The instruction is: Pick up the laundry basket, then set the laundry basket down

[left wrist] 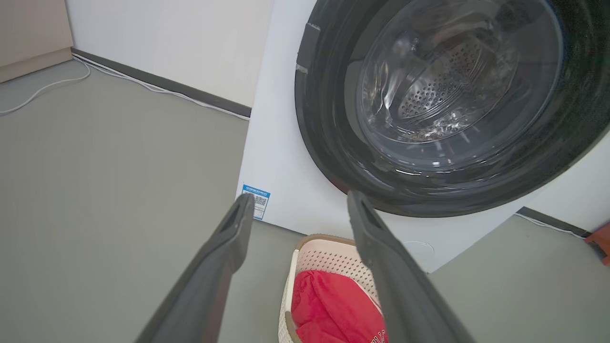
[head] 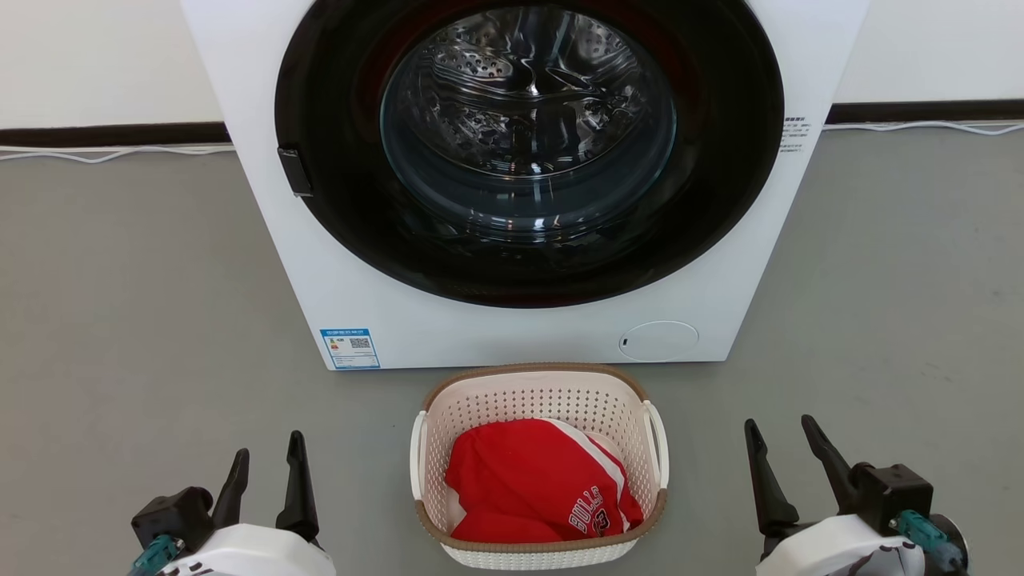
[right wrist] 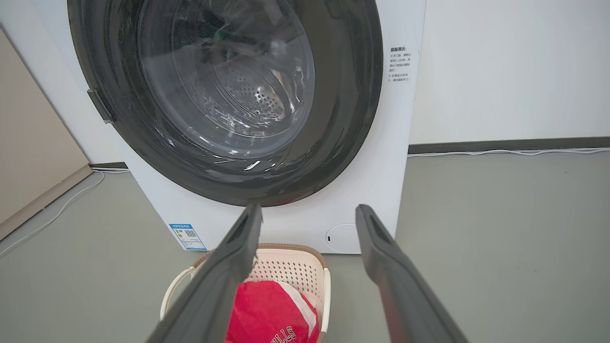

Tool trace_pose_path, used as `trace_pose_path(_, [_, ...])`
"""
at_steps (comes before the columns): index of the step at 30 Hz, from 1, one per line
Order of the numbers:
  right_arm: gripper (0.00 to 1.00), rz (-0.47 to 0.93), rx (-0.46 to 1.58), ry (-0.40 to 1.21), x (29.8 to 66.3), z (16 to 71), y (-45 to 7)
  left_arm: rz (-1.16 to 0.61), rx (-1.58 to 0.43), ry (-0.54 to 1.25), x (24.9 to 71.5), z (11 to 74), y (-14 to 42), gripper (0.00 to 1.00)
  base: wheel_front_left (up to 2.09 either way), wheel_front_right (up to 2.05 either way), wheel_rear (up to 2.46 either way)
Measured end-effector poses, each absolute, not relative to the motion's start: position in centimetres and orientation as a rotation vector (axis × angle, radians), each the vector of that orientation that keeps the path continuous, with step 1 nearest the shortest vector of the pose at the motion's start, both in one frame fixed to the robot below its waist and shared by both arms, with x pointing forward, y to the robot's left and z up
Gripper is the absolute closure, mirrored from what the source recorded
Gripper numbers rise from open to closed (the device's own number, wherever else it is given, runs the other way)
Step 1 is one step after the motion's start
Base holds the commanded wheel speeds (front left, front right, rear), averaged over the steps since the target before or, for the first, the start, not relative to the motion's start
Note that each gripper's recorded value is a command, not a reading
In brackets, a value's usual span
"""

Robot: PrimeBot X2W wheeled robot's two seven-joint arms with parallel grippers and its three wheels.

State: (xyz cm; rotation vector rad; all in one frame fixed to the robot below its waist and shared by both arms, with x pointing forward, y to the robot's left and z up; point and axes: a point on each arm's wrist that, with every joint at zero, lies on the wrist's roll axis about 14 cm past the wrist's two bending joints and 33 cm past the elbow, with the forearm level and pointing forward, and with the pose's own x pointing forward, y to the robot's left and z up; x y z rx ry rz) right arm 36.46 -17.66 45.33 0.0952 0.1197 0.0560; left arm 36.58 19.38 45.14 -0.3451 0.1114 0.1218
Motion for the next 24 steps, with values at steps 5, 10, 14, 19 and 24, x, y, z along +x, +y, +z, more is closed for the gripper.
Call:
trace_pose_path(5, [0.00, 0.070, 0.035, 0.116, 36.4, 45.3, -17.6, 0.111, -0.290, 0.098, 36.7, 45.3, 19.3, 0.00, 0.00, 0.00, 0.00])
trace_pose_path(10, [0.00, 0.087, -0.022, 0.105, 36.6, 45.4, -17.4, 0.100, -0.233, 0.091, 36.7, 45.4, 19.2, 0.00, 0.00, 0.00, 0.00])
trace_pose_path(14, [0.00, 0.102, -0.065, 0.081, 37.2, 46.1, -17.2, 0.092, -0.197, 0.091, 36.8, 45.4, 19.1, 0.00, 0.00, 0.00, 0.00])
trace_pose_path(19, [0.00, 0.102, -0.067, 0.076, 37.4, 46.2, -17.2, 0.092, -0.196, 0.093, 36.8, 45.3, 19.1, 0.00, 0.00, 0.00, 0.00])
trace_pose_path(24, [0.00, 0.103, -0.067, 0.077, 37.3, 46.2, -17.1, 0.093, -0.196, 0.093, 36.7, 45.3, 19.1, 0.00, 0.00, 0.00, 0.00])
